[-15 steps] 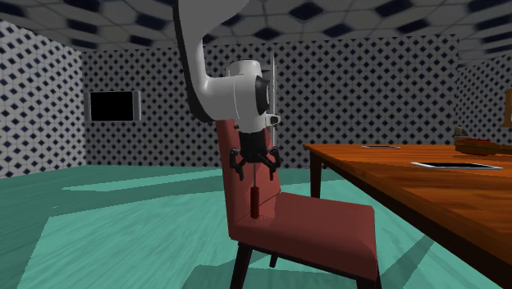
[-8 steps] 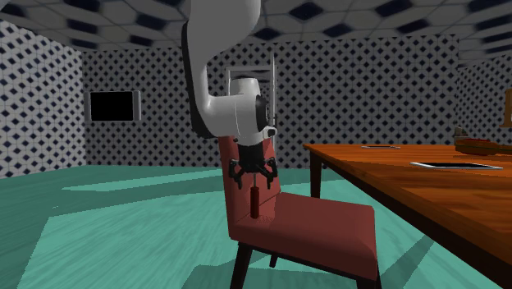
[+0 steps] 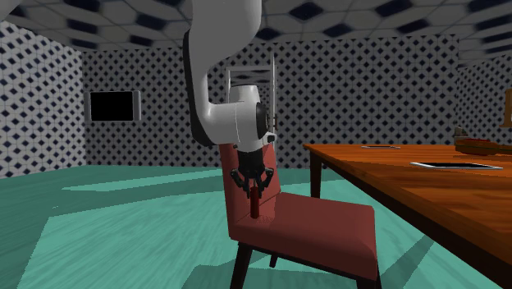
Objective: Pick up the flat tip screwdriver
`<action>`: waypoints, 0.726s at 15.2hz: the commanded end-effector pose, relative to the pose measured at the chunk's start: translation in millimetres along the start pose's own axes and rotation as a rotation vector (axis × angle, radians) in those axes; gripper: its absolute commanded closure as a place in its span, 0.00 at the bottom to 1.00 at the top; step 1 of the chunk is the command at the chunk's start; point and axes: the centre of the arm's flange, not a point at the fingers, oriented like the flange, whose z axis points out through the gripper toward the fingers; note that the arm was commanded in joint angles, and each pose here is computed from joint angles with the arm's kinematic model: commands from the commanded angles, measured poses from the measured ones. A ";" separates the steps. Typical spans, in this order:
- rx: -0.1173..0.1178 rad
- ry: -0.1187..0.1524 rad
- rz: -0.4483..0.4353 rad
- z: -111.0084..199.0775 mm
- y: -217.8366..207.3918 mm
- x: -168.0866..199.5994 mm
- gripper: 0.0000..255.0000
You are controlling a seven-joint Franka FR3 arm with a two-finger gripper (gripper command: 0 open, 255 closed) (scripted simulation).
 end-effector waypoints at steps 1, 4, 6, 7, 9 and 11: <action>0.000 -0.001 0.001 0.3 0.5 -0.2 1.00; 0.000 -0.001 0.001 0.3 0.7 -0.1 1.00; 0.000 -0.001 0.001 0.8 0.4 -0.2 1.00; 0.000 -0.001 0.001 -4.2 0.7 1.5 1.00; 0.000 -0.001 0.001 -14.1 1.1 5.0 1.00; 0.000 -0.001 0.001 -24.1 1.5 8.4 1.00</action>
